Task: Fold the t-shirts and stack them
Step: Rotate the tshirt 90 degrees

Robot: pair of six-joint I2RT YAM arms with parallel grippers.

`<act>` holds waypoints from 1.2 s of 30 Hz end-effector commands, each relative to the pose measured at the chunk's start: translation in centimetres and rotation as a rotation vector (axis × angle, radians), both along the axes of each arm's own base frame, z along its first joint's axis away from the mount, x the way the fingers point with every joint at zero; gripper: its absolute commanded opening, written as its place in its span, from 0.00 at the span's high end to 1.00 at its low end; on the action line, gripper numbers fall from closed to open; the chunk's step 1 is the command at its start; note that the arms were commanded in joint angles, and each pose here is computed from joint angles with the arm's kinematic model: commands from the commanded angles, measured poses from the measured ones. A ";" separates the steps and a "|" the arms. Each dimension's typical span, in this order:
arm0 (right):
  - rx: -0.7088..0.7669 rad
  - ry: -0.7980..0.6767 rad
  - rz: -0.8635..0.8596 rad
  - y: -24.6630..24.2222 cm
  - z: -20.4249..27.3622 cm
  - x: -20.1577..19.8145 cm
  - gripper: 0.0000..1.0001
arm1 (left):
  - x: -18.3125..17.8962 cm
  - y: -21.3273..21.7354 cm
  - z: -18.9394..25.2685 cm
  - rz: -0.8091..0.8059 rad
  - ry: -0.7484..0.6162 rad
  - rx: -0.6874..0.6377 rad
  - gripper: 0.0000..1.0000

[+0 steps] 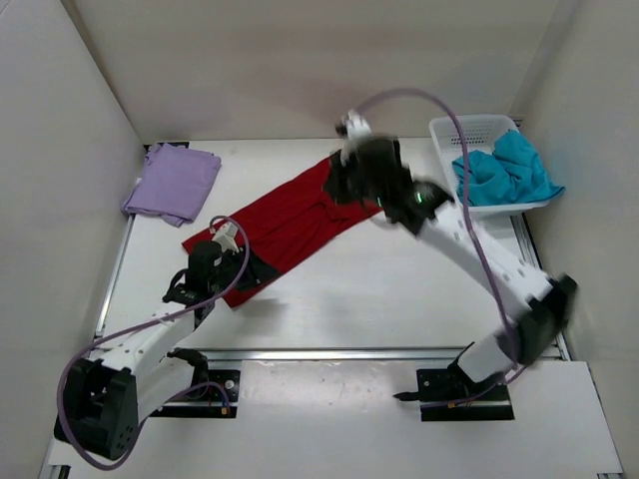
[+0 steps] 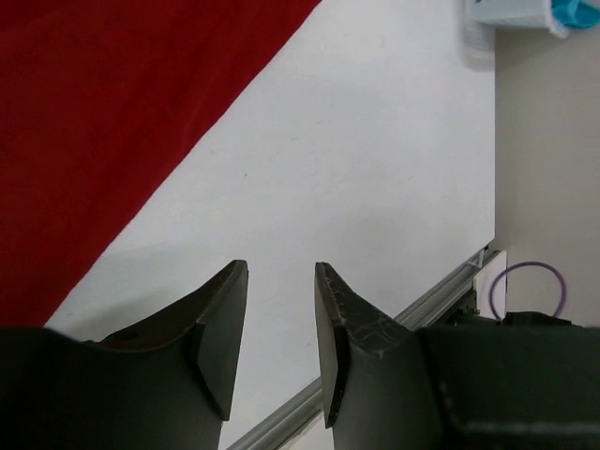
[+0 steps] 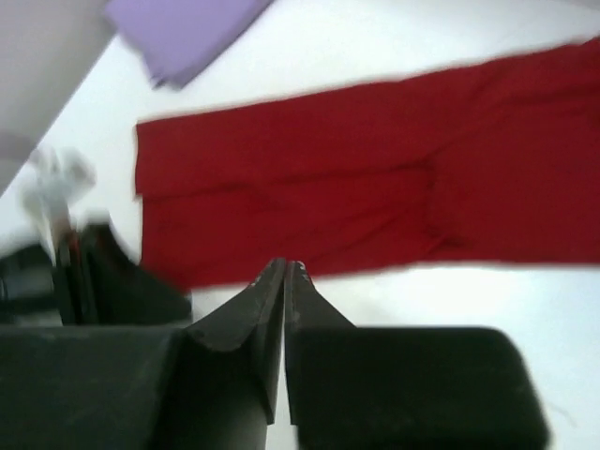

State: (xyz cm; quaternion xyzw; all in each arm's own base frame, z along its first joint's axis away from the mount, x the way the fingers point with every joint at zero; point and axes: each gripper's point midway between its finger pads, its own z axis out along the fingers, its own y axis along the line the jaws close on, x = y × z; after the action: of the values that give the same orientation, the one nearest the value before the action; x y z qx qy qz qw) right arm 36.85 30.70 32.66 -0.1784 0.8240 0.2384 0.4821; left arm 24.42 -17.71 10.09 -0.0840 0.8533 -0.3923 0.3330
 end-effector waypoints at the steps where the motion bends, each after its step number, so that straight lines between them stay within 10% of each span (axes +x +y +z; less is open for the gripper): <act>1: 0.133 -0.054 -0.143 -3.9 -8.5 -3.5 0.95 | 0.0 0.6 2.1 -0.006 -0.075 -0.027 0.54; 10: 0.343 0.284 0.006 3.3 -20.2 -8.7 0.60 | 0.9 2.0 3.6 0.042 -0.117 0.004 0.52; 16: 0.275 0.459 0.054 9.6 -27.1 -8.6 0.56 | 1.3 2.3 4.2 0.067 -0.128 0.002 0.53; 26: 0.208 0.564 0.006 11.3 -32.0 -7.8 0.66 | 1.7 2.3 4.5 0.081 -0.137 -0.015 0.54; 31: 0.177 0.579 0.023 11.4 -31.9 -7.5 0.98 | 2.0 2.4 4.0 0.079 -0.121 0.003 0.55; 36: 0.180 0.546 -0.052 3.4 -30.8 -8.1 1.00 | 2.2 2.4 3.4 0.082 -0.108 0.031 0.55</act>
State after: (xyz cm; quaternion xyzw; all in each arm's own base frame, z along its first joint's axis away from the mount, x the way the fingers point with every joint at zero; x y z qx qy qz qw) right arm 28.93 39.74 2.31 -0.0595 0.8884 0.3782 0.2533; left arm 25.75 -15.23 12.03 -0.1039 0.8424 -0.3747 0.3730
